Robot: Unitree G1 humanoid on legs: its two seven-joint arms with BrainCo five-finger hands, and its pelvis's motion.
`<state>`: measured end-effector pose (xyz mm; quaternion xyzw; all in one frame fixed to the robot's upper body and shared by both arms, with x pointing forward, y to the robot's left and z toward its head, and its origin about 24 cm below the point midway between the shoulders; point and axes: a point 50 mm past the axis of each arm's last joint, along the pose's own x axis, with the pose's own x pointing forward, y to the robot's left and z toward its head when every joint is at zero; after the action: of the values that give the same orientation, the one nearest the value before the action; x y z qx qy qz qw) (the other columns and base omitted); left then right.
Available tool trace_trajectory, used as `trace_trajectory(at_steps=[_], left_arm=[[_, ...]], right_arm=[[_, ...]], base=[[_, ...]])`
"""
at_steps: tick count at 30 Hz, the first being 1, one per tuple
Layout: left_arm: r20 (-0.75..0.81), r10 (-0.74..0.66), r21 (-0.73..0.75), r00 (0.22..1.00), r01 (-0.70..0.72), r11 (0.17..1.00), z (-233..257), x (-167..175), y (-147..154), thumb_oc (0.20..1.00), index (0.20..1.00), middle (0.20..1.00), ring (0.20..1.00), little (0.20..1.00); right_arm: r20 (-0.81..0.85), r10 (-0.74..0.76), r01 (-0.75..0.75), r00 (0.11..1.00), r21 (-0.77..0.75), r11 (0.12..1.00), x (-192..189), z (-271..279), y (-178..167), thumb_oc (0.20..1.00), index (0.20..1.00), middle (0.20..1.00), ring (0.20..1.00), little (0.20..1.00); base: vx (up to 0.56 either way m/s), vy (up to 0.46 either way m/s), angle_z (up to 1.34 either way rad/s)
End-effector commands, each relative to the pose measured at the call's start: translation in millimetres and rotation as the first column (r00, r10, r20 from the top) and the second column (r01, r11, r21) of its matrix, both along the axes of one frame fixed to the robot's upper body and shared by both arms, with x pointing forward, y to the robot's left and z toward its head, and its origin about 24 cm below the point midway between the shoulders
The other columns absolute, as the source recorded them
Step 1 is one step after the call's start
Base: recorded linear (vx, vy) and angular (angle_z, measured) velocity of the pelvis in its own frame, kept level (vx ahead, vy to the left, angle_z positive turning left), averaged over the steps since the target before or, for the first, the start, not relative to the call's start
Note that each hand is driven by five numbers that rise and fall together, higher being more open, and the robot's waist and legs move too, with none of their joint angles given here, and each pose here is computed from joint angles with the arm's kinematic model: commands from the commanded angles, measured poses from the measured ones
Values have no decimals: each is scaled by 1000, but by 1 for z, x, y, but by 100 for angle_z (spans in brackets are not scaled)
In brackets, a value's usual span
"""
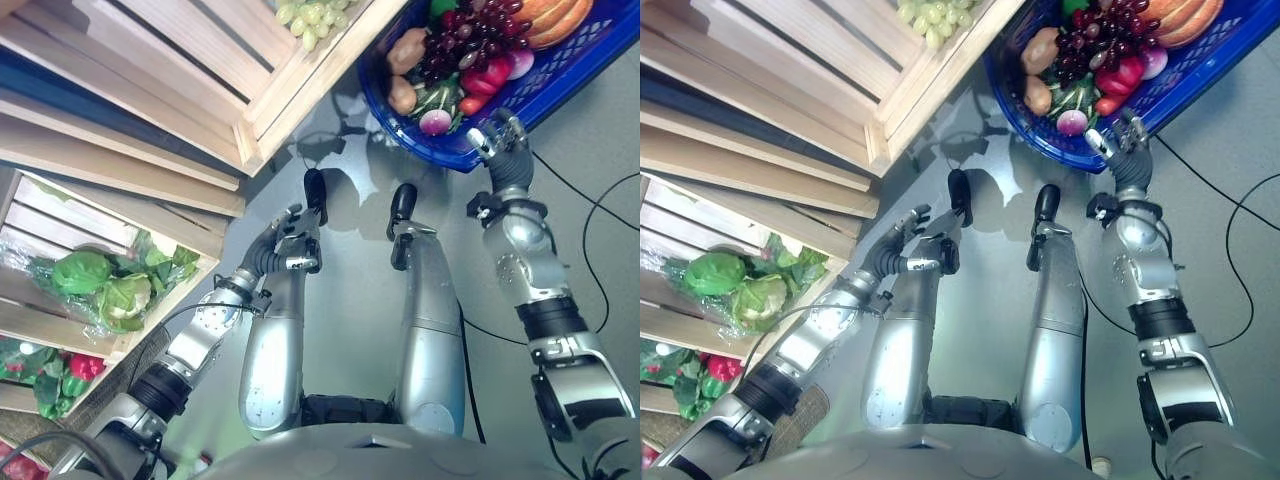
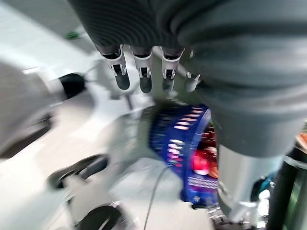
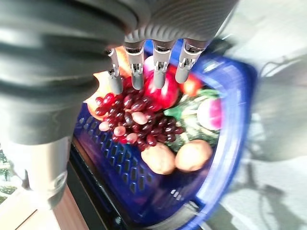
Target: Pick up fruits and vegetables into the basket
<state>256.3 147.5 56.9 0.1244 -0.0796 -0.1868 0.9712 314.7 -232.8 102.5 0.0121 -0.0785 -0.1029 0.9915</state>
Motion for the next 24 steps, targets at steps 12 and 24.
trace_trajectory(at_steps=[12,24], left_arm=[[534,137,132,834,-243,961,74,-12,36,1000,1000,1000,1000,1000],[927,-7,339,375,-829,445,132,10,79,1000,1000,1000,1000,1000]], right_arm=[[39,87,-82,995,-123,989,-55,-28,4,1000,1000,1000,1000,1000],[7,176,-169,984,-229,959,-63,-21,0,1000,1000,1000,1000,1000]], base=[[14,27,-9],[32,58,-6]])
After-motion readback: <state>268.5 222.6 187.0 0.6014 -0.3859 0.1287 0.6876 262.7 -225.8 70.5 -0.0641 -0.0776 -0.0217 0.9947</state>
